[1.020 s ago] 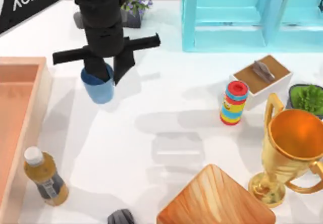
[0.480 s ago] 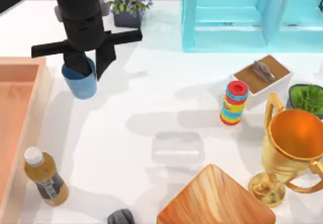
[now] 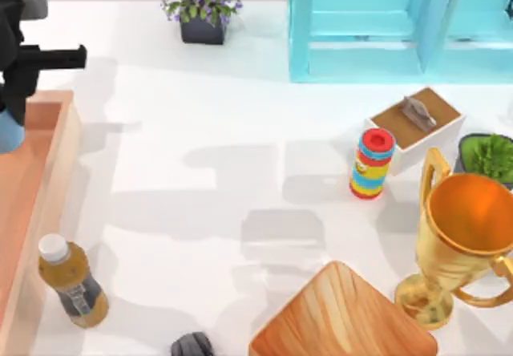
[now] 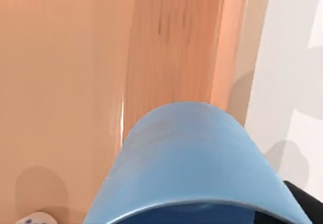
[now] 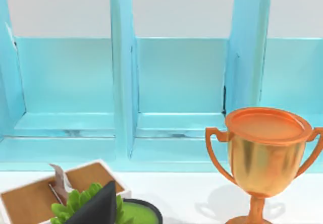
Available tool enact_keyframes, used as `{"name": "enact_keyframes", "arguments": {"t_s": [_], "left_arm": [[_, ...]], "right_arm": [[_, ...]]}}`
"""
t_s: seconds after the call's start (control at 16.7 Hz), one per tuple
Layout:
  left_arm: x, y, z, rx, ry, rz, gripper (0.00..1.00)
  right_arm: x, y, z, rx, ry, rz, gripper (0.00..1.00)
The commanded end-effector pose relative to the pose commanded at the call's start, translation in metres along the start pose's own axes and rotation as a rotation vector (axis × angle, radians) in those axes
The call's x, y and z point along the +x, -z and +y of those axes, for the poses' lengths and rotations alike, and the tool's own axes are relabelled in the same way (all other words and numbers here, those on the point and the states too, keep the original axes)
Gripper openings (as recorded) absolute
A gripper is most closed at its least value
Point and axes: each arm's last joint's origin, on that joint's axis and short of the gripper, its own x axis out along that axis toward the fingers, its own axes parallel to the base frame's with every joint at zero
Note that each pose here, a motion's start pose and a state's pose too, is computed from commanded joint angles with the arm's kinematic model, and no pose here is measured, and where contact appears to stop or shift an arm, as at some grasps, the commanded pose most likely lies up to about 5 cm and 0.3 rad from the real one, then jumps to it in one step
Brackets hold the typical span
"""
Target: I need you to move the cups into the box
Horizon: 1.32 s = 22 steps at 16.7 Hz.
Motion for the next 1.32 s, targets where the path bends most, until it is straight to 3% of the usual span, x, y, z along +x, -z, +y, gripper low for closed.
{"name": "enact_keyframes", "arguments": {"t_s": [0.36,0.78,1.32], "left_arm": [[-0.011,0.035,0.079,0.08,-0.009,0.002,0.0],[-0.007,0.038,0.085,0.085,-0.013,0.004,0.0],[0.053,0.038,0.093,0.082,-0.01,0.001,0.0]], "right_arm": [[0.0,0.0,0.0,0.0,0.0,0.0,1.0],[0.0,0.0,0.0,0.0,0.0,0.0,1.0],[0.0,0.0,0.0,0.0,0.0,0.0,1.0]]}}
